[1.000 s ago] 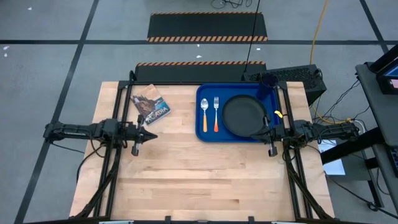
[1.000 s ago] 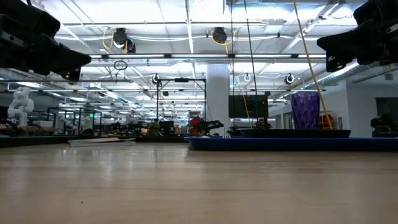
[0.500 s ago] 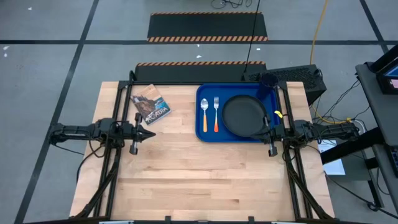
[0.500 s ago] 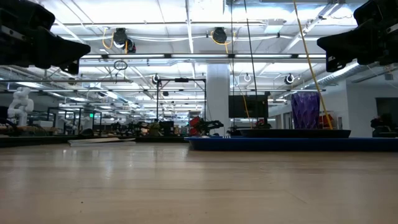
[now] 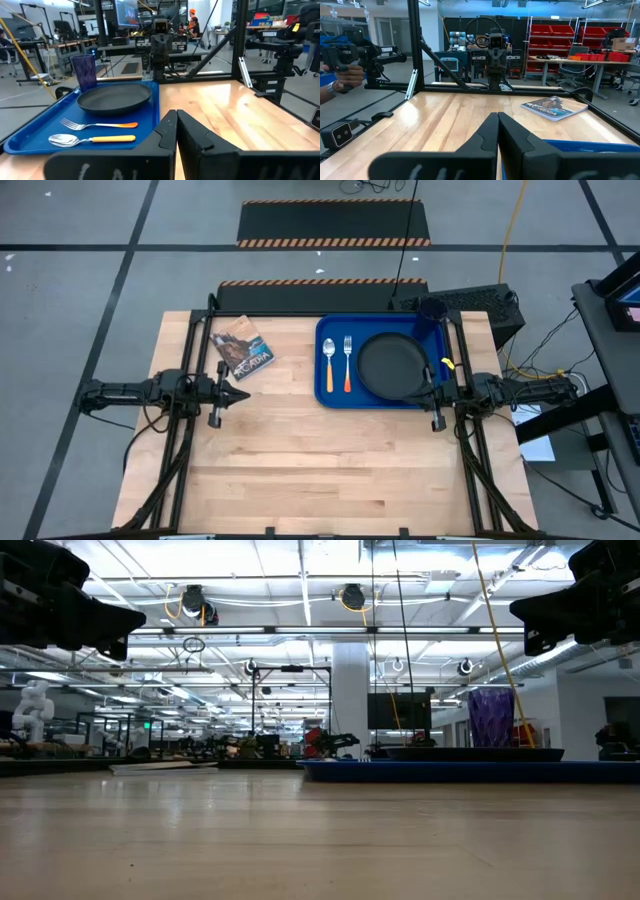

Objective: Pick and place plate/cup/fork/spoon on tray
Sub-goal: Return to Home Position

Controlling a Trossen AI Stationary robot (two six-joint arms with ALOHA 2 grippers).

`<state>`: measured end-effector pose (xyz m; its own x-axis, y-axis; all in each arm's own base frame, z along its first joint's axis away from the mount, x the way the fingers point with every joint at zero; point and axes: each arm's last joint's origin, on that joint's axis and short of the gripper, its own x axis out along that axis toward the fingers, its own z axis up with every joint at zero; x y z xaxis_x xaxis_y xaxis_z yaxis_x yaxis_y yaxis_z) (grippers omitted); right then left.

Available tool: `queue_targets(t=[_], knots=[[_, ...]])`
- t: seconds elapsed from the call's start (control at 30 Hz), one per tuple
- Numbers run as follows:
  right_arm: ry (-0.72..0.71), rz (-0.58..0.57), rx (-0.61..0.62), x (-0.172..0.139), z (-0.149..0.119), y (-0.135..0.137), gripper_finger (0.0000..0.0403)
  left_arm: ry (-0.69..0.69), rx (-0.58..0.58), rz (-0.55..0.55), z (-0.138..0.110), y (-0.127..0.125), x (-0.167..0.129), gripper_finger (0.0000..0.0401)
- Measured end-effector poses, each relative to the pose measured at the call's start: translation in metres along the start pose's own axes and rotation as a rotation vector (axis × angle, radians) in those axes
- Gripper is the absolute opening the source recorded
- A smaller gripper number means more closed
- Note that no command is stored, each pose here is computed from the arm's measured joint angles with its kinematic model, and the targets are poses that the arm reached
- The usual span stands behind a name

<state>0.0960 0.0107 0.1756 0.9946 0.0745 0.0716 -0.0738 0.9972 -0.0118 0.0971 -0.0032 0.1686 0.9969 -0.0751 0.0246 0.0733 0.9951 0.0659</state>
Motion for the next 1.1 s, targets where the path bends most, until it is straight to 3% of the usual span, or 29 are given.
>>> queue_targets(t=[1.1], knots=[[0.0, 0.001, 0.0, 0.0, 0.0, 0.0, 0.0, 0.003, 0.006, 0.011, -0.0001, 0.0003, 0.0004, 0.001]])
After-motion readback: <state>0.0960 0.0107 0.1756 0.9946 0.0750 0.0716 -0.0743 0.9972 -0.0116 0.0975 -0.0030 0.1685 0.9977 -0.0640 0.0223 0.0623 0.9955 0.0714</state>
